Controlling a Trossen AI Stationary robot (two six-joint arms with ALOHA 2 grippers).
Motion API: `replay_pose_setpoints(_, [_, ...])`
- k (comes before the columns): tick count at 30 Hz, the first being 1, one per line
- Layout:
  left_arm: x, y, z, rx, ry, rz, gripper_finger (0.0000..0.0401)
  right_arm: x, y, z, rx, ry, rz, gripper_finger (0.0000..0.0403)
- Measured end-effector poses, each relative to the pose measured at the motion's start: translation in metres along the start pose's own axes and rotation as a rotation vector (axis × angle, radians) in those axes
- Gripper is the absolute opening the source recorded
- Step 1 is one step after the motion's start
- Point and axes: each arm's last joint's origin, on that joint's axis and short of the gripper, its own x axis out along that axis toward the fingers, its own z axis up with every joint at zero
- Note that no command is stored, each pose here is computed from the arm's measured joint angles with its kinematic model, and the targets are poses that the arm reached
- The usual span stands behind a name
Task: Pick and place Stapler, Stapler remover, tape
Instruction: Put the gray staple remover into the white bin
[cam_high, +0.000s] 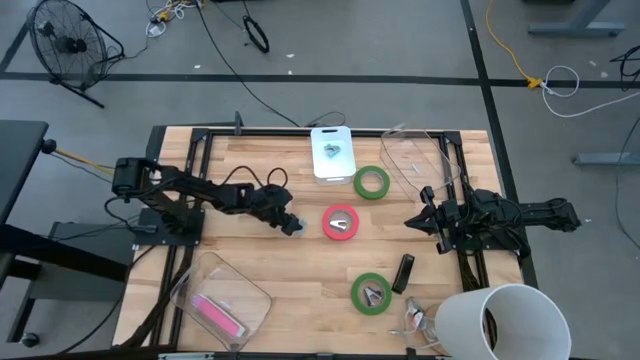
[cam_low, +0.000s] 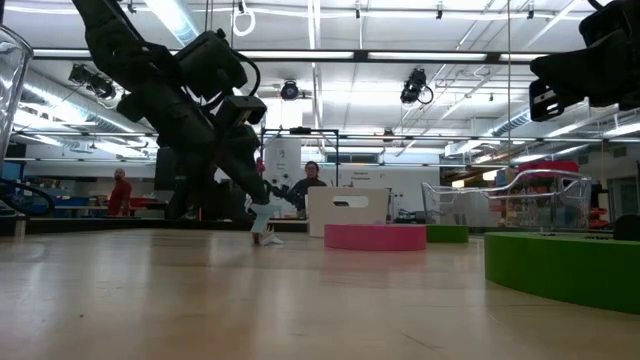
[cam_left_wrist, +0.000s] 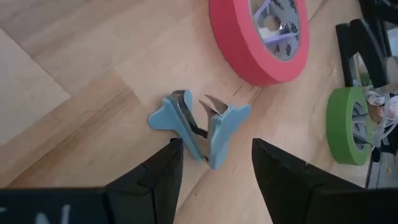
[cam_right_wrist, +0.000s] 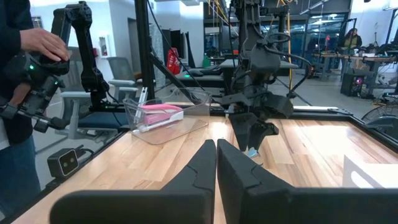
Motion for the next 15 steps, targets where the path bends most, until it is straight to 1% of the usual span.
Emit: replay_pose_setpoints(15, [0.0018, -0.002, 0.0011, -0.02, -0.028, -0.015, 0.0177, 0.0, 0.0, 0.0, 0.0, 0.0, 0.0, 0.002])
